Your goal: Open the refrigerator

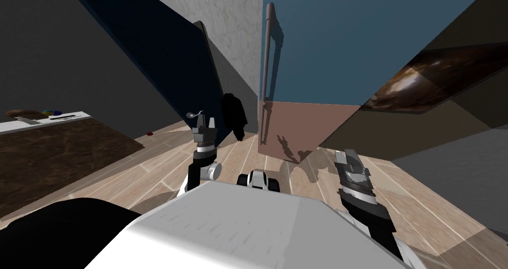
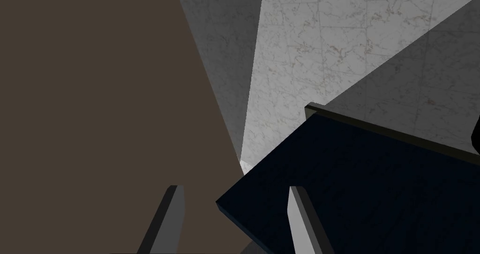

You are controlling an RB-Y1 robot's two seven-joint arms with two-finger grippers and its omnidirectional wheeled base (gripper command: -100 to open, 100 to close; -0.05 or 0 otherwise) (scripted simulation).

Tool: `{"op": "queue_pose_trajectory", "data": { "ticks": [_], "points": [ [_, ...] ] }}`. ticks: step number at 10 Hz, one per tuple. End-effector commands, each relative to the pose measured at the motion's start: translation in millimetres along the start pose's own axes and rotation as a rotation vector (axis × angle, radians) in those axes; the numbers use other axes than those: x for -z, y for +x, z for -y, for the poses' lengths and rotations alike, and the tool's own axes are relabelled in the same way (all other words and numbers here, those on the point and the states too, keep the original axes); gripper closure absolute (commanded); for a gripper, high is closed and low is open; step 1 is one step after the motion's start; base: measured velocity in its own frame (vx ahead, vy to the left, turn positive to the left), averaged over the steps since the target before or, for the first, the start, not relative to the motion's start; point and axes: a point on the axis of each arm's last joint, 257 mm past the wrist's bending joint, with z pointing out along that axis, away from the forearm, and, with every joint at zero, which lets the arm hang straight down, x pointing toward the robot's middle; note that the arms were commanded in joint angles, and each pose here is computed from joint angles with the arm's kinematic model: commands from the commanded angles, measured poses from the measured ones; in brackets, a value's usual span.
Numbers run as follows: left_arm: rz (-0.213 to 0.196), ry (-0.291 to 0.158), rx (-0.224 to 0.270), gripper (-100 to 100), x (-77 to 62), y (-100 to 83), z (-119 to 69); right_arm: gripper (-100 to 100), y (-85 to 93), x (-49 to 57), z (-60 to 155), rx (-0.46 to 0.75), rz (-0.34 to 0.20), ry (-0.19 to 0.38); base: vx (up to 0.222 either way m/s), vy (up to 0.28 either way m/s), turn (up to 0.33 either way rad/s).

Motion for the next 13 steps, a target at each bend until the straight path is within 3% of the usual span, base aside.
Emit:
{"op": "queue_pose_trajectory", "data": {
  "ticks": [1,3,4,6,7,9,10,12,13],
  "points": [
    [0.000,0.000,0.000,0,0.0,0.0,0.0,-100,-17.7,19.0,11,0.117,-0.007,0.034,0.173,0.140,0.020],
    [0.000,0.000,0.000,0,0.0,0.0,0.0,-100,-40.1,45.2,26,0.254,-0.026,0.083,0.220,0.167,0.073],
    [0.000,0.000,0.000,0,0.0,0.0,0.0,-100,-44.1,45.3,25,0.264,-0.022,0.083,0.163,0.171,0.015],
    [0.000,0.000,0.000,0,0.0,0.0,0.0,-100,-68.1,74.0,37,0.404,-0.048,0.135,0.190,0.148,0.075],
    [0.000,0.000,0.000,0,0.0,0.0,0.0,-100,-73.1,74.1,36,0.416,-0.044,0.136,0.172,0.136,0.032],
    [0.000,0.000,0.000,0,0.0,0.0,0.0,-100,-98.3,105.1,45,0.554,-0.077,0.191,0.195,0.170,0.068],
    [0.000,0.000,0.000,0,0.0,0.0,0.0,-100,-104.2,105.1,43,0.569,-0.073,0.192,0.197,0.149,0.033],
    [0.000,0.000,0.000,0,0.0,0.0,0.0,-100,-130.5,136.6,47,0.707,-0.112,0.248,0.214,0.182,0.092],
    [0.000,0.000,0.000,0,0.0,0.0,0.0,-100,-137.1,137.8,46,0.722,-0.108,0.253,0.175,0.155,0.015]
  ]
}}
